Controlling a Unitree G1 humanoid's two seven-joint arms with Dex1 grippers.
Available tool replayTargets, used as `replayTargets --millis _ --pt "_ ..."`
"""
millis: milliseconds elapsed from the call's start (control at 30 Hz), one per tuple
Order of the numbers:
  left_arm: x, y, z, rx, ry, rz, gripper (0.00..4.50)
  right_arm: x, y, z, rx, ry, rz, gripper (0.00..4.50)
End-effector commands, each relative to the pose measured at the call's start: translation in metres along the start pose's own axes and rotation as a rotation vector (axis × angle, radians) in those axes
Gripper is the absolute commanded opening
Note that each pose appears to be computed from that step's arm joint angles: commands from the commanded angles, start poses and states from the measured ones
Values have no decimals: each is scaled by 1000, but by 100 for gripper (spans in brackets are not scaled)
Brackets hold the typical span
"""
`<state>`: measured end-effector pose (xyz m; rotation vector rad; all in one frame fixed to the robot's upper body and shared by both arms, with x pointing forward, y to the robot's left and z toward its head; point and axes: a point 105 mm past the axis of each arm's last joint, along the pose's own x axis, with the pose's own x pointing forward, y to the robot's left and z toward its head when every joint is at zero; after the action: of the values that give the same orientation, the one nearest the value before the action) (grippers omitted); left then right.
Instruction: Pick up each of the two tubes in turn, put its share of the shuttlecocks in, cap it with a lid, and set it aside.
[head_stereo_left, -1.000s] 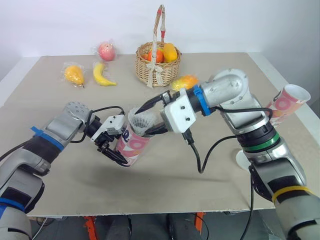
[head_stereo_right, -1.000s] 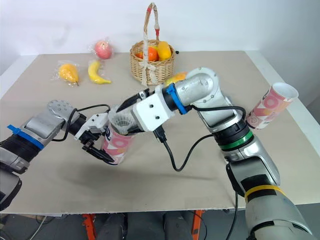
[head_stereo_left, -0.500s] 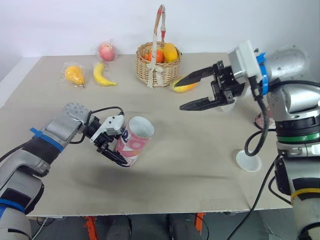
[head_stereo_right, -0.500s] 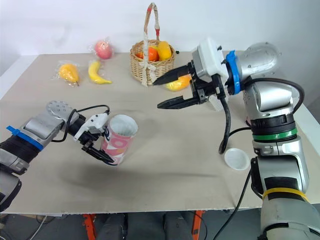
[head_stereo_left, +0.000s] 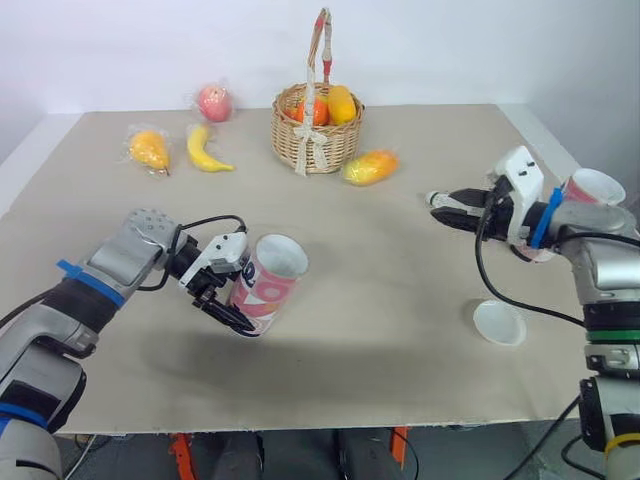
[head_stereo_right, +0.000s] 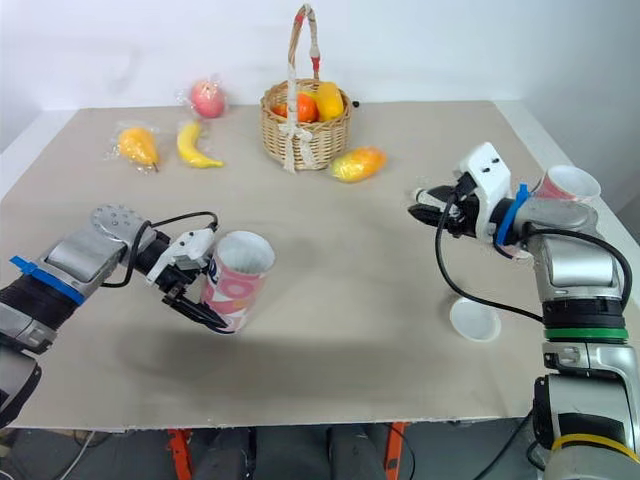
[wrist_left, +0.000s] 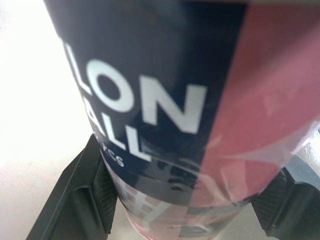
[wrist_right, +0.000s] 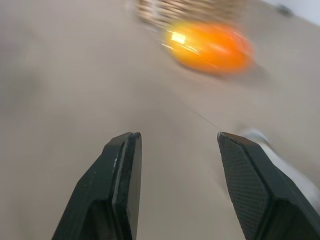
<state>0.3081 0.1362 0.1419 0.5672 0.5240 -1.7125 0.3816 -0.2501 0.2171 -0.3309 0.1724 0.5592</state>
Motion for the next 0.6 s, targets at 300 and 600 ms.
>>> replayTargets --millis 300,600 --pt "1 0 -1 3 6 1 307 9 -10 -29 189 47 -179 263" --pt "2 2 1 9 3 2 307 47 -25 -43 172 76 -251 263"
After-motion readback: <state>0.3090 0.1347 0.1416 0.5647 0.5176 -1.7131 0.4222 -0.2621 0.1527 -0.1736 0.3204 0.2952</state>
